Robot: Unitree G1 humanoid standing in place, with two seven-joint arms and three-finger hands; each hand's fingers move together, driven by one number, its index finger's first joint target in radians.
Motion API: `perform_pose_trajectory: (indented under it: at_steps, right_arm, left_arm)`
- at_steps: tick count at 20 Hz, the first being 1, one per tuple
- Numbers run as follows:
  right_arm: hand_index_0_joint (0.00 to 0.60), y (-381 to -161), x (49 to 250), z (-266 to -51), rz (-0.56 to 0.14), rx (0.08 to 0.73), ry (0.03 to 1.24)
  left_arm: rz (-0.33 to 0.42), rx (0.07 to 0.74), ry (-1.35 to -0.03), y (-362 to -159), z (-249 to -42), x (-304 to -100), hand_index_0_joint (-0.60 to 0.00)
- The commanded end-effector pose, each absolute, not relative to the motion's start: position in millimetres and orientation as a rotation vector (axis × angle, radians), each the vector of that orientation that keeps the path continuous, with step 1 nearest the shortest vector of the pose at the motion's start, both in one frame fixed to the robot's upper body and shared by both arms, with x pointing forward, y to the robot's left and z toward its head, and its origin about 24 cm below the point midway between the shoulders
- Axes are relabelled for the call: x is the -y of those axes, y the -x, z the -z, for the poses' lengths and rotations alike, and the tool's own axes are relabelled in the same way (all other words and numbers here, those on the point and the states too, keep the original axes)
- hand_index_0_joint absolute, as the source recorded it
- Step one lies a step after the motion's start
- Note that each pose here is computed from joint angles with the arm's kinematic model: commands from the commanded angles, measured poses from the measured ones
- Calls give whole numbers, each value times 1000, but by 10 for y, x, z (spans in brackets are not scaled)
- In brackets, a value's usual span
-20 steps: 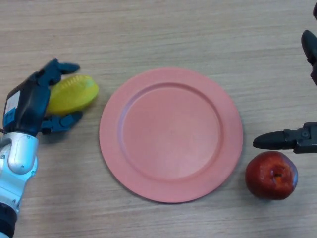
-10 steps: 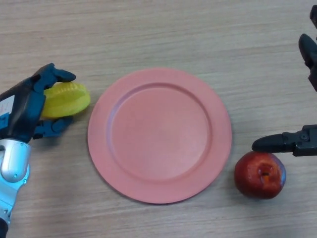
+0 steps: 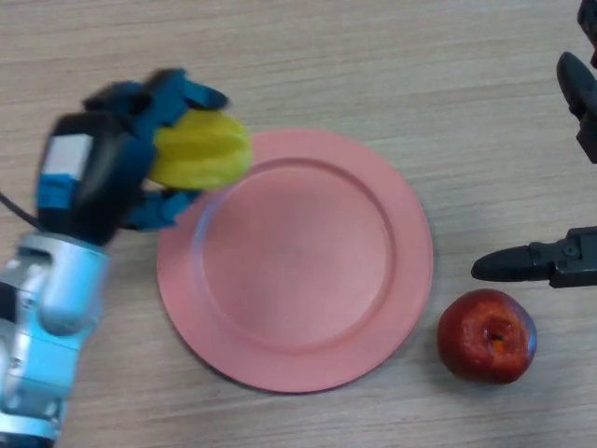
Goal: Pick up the yellow starfruit and place it on the plate
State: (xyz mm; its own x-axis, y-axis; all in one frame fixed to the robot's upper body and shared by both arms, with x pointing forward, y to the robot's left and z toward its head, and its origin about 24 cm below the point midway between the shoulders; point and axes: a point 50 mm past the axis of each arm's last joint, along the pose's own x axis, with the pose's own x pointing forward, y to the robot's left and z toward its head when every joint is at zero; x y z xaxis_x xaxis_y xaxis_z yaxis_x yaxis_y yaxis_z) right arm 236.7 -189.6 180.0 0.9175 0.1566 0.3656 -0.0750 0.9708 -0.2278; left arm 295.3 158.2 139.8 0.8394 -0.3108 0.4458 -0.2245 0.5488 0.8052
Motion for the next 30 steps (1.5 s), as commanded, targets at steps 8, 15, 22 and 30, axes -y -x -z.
perform_pose_trajectory:
  at_steps: [8, 15, 22, 30]
  right_arm:
    - [0, -2237, 1953, -2078, -91, 594, 292]
    - [0, -2262, 1937, -2093, -92, 599, 304]
    - [0, -2373, 1895, -2116, -117, 587, 310]
    - [0, -2359, 1842, -2109, -142, 615, 304]
  left_arm:
    - [110, 561, -756, -2885, -1502, -1565, -600]
    - [143, 527, -820, -2862, -1454, -1525, 0]
    - [56, 573, -721, -2765, -1643, -1566, 0]
    - [92, 702, -302, -2435, -2074, -1887, 0]
